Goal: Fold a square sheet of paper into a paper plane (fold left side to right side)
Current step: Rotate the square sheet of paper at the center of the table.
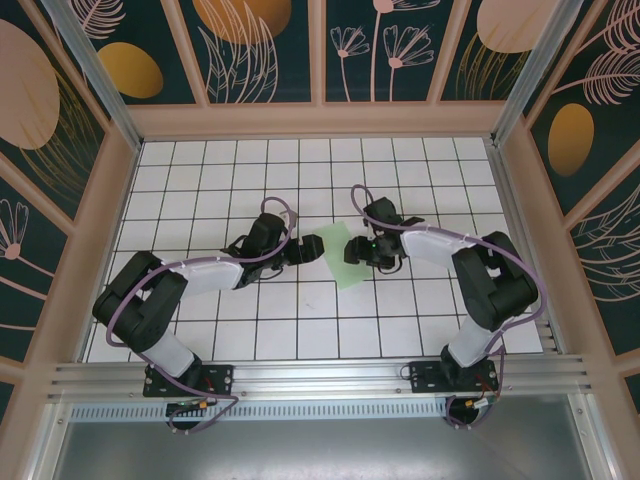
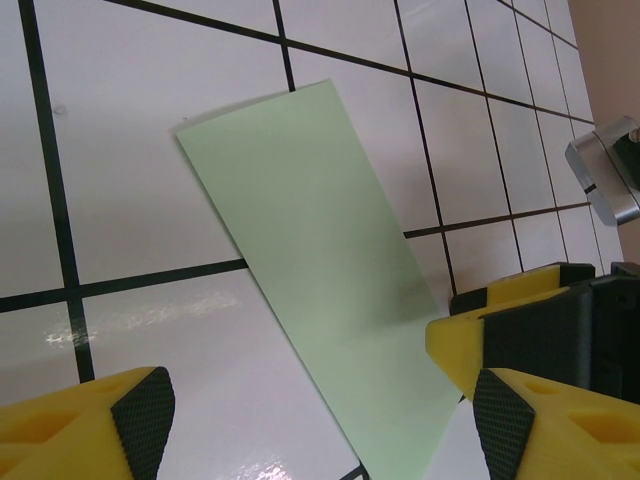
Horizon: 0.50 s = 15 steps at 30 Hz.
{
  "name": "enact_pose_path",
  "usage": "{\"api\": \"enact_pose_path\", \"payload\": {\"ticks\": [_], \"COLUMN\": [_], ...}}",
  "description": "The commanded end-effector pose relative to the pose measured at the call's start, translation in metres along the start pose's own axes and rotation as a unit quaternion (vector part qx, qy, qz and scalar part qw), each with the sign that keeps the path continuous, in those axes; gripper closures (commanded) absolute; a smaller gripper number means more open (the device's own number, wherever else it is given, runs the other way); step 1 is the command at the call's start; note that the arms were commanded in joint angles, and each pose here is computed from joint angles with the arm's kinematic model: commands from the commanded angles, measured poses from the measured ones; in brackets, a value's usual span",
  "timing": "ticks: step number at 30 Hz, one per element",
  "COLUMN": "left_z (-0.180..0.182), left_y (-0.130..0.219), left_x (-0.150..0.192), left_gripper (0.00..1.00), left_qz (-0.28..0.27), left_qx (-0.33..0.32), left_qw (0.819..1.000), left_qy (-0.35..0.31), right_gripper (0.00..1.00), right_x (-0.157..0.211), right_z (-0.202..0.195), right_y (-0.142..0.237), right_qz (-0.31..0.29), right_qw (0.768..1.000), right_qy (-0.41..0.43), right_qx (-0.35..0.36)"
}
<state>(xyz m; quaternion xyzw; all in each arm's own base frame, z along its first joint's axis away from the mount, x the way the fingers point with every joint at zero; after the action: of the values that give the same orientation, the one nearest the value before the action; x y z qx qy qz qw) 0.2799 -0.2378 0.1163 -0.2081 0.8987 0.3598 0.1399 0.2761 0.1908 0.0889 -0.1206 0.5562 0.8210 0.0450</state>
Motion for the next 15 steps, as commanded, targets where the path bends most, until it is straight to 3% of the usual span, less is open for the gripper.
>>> {"api": "enact_pose_path", "payload": {"ticks": [1,15], "left_z": [0.002,0.000], "left_y": [0.000,0.005], "left_x": [0.004,0.003], "left_gripper": [0.19,0.19], "left_qz": [-0.002,-0.005], "left_qx": [-0.004,-0.004], "left_qw": [1.000,1.000], "left_qy": [-0.002,-0.007], "right_gripper": [0.33,0.33], "right_x": [0.035,0.039], "right_z": [0.009,0.031], "right_y": [-0.005,0.005], "right_qz": [0.066,0.062], "right_qw": [0.998,0.996], "right_qy": [-0.013,-0.012], "right_qx": [-0.011,-0.064]}}
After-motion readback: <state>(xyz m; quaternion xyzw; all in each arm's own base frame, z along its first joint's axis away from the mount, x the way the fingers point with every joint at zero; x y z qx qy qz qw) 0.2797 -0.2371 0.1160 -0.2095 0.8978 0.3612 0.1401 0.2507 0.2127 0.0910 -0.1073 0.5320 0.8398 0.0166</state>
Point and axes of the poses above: each hand's point on the last joint's axis, 136 mm out from that joint toward the fingers, its own y axis back along the fingers, its own z axis along the line the jaws close on, x = y × z, the point moved 7 cm from there along y, back along the fingers, and after that the axes turned 5 degrees about y, right-handed, at the moved point
